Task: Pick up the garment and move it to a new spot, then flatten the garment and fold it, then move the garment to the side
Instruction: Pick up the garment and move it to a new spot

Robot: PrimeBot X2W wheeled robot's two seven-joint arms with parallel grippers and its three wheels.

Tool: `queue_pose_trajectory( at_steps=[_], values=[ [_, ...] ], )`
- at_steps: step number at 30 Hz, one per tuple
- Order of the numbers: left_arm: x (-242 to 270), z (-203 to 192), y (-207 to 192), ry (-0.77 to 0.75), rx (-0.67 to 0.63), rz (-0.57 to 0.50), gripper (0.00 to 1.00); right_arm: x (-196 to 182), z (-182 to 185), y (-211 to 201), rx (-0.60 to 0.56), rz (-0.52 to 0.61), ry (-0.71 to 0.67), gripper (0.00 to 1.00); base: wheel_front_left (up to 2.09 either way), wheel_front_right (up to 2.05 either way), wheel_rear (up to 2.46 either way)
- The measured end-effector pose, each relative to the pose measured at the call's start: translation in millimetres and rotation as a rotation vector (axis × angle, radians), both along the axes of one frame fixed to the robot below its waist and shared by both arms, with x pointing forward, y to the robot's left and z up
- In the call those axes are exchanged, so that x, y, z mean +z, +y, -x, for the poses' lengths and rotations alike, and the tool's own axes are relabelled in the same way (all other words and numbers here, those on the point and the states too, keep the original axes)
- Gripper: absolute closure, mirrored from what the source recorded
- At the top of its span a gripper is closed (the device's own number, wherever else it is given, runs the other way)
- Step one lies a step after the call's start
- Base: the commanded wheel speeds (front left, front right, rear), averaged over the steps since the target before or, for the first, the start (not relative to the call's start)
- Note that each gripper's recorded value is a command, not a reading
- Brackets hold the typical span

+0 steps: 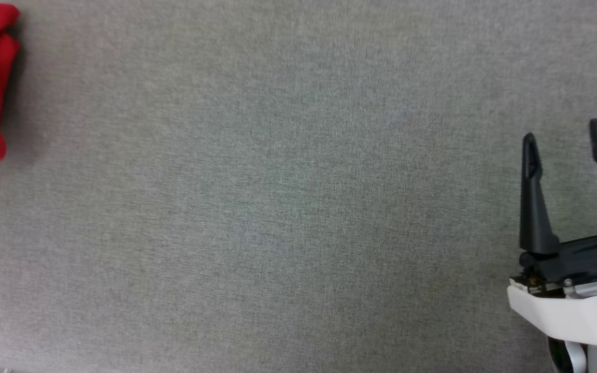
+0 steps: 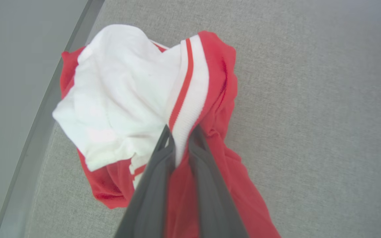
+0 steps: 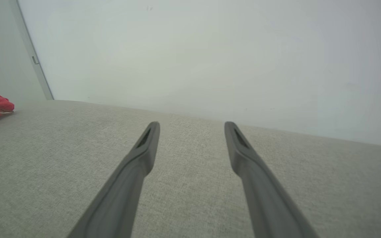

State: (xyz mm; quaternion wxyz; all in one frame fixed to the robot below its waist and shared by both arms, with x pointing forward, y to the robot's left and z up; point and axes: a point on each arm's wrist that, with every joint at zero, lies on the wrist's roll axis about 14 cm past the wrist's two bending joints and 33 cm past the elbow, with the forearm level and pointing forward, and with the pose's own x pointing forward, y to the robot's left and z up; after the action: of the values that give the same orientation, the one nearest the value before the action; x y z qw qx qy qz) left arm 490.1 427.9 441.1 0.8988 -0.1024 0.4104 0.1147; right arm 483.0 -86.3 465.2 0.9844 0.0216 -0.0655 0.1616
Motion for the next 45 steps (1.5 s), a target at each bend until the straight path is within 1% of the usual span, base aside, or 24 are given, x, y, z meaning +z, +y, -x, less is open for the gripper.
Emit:
queue_pose_trajectory(
  at_steps=[2,6,12,18,25,27,33,39,42,45],
  values=[
    [23.8,-8.3,-5.1,-0.063,-0.038,-0.019,1.0,7.9,2.6,2.9,0.008,-0.012,-0.011,0.0,0.0,0.0,0.0],
    [73.1,-18.8,-14.3,-0.156,-0.128,-0.092,1.0,27.2,8.2,4.6,0.015,-0.033,-0.045,0.0,0.0,0.0,0.0],
    [133.9,-36.5,-52.7,-0.286,-0.285,-0.154,1.0,51.7,18.5,-3.5,-0.004,-0.058,-0.081,0.0,0.0,0.0,0.0],
    [177.6,-54.4,-112.7,-0.382,-0.478,-0.2,1.0,68.6,32.0,-21.5,-0.049,-0.073,-0.1,0.0,0.0,0.0,0.0],
    [218.4,-69.9,-205.4,-0.51,-0.734,-0.231,1.0,82.4,48.2,-52.0,-0.131,-0.072,-0.117,0.0,0.0,0.0,0.0],
    [228.4,-71.6,-231.1,-0.549,-0.797,-0.223,1.0,85.5,53.0,-60.7,-0.155,-0.07,-0.121,0.0,0.0,0.0,0.0],
    [241.7,-65.1,-303.2,-0.622,-0.989,-0.202,1.0,90.8,68.3,-84.0,-0.222,-0.065,-0.123,0.0,0.0,0.0,0.0],
    [235.1,-43.7,-362.8,-0.655,-1.17,-0.17,1.0,94.7,80.8,-100.4,-0.272,-0.054,-0.126,0.0,0.0,0.0,0.0],
    [221.6,-32.5,-381.7,-0.643,-1.235,-0.147,1.0,94.5,83.3,-103.3,-0.281,-0.054,-0.124,0.0,0.0,0.0,0.0],
    [188.2,-17.3,-398.7,-0.581,-1.299,-0.099,1.0,91.7,83.1,-104.0,-0.283,-0.054,-0.115,0.0,0.0,0.0,0.0]
  ],
)
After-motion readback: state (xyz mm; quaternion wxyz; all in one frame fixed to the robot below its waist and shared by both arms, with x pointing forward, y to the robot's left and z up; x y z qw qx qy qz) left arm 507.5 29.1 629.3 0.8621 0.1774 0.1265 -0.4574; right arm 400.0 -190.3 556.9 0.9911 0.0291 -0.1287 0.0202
